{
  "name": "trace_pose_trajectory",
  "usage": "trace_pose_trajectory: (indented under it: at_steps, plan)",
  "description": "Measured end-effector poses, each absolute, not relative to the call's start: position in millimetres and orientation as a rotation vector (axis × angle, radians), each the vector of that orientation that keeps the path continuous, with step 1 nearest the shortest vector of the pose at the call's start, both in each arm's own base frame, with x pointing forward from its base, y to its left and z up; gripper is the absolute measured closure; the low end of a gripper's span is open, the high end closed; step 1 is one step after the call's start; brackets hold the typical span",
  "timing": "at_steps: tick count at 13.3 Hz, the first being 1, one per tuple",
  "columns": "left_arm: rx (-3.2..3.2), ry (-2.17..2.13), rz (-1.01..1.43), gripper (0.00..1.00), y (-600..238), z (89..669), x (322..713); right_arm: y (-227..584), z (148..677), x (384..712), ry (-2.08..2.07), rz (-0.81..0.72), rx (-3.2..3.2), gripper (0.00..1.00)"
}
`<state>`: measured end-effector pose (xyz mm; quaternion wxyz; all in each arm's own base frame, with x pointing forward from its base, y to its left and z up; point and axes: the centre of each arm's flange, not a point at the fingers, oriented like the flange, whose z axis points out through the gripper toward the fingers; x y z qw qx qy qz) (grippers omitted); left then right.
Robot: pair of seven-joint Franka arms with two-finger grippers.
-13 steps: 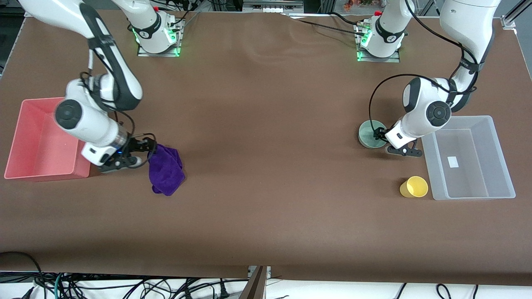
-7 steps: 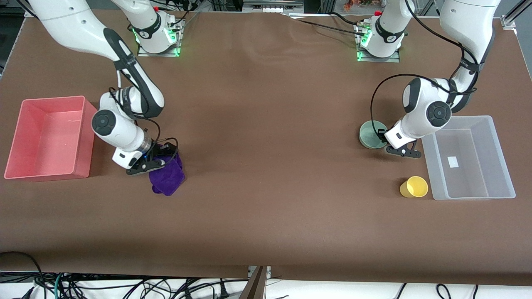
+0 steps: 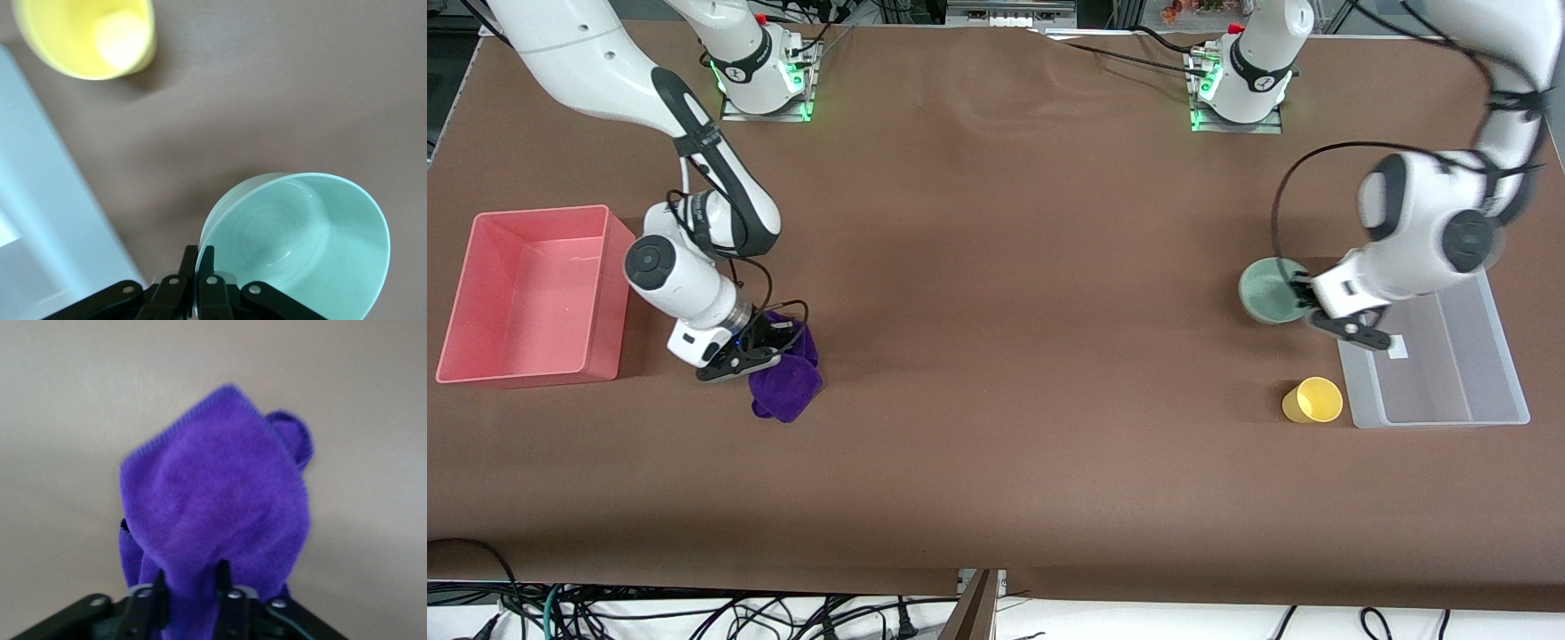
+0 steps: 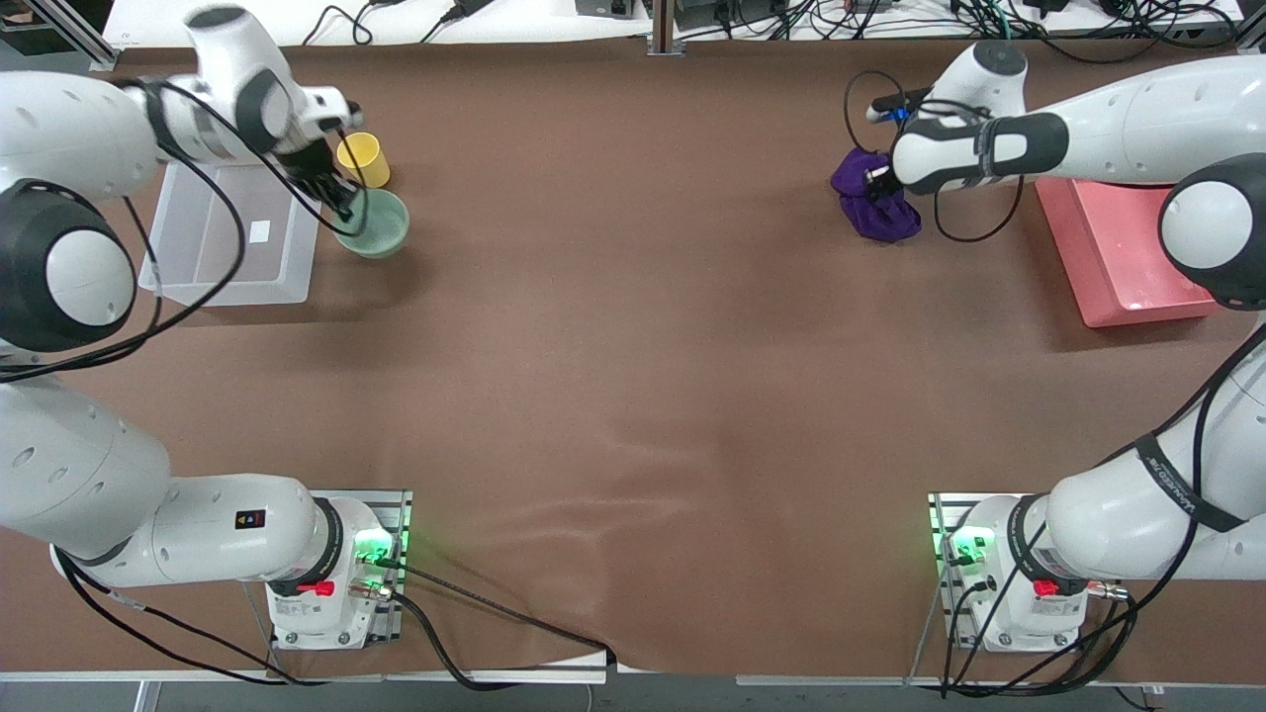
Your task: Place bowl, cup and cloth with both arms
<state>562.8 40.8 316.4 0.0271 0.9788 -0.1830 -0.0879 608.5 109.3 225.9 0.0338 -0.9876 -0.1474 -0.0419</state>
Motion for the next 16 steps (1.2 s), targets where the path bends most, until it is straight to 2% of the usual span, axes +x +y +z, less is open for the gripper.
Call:
trace_pose_trajectory:
  at_steps: [2,5,7,9,13,14,16]
  plan:
    - [2.996,-0.666,-0.236,0.96,90.5,359.3,577.3,91.0,292.1,629.2,-0.473,-0.016,-3.065,0.97]
    - [3.006,-0.799,-0.194,0.96,184.6,355.3,577.3,11.5,406.2,634.0,-0.546,0.166,-3.093,0.99]
    - [3.045,-0.84,-0.15,0.96,224.9,327.9,581.6,-66.7,441.9,622.4,-0.596,0.232,-3.087,0.99]
    - [3.071,-0.851,-0.113,0.96,237.9,290.7,588.0,-101.5,436.5,618.8,-0.602,0.25,-3.073,0.99]
    - [3.058,-0.857,-0.138,0.96,238.8,232.0,590.1,-34.0,403.4,637.7,-0.558,0.244,-3.079,0.99]
    - [3.055,-0.855,-0.147,0.89,239.0,225.8,589.3,-21.9,399.2,640.3,-0.558,0.235,-3.081,0.99]
    - [3.066,-0.857,-0.125,0.85,240.5,230.9,592.6,0.5,387.3,646.4,-0.501,0.209,-3.096,0.99]
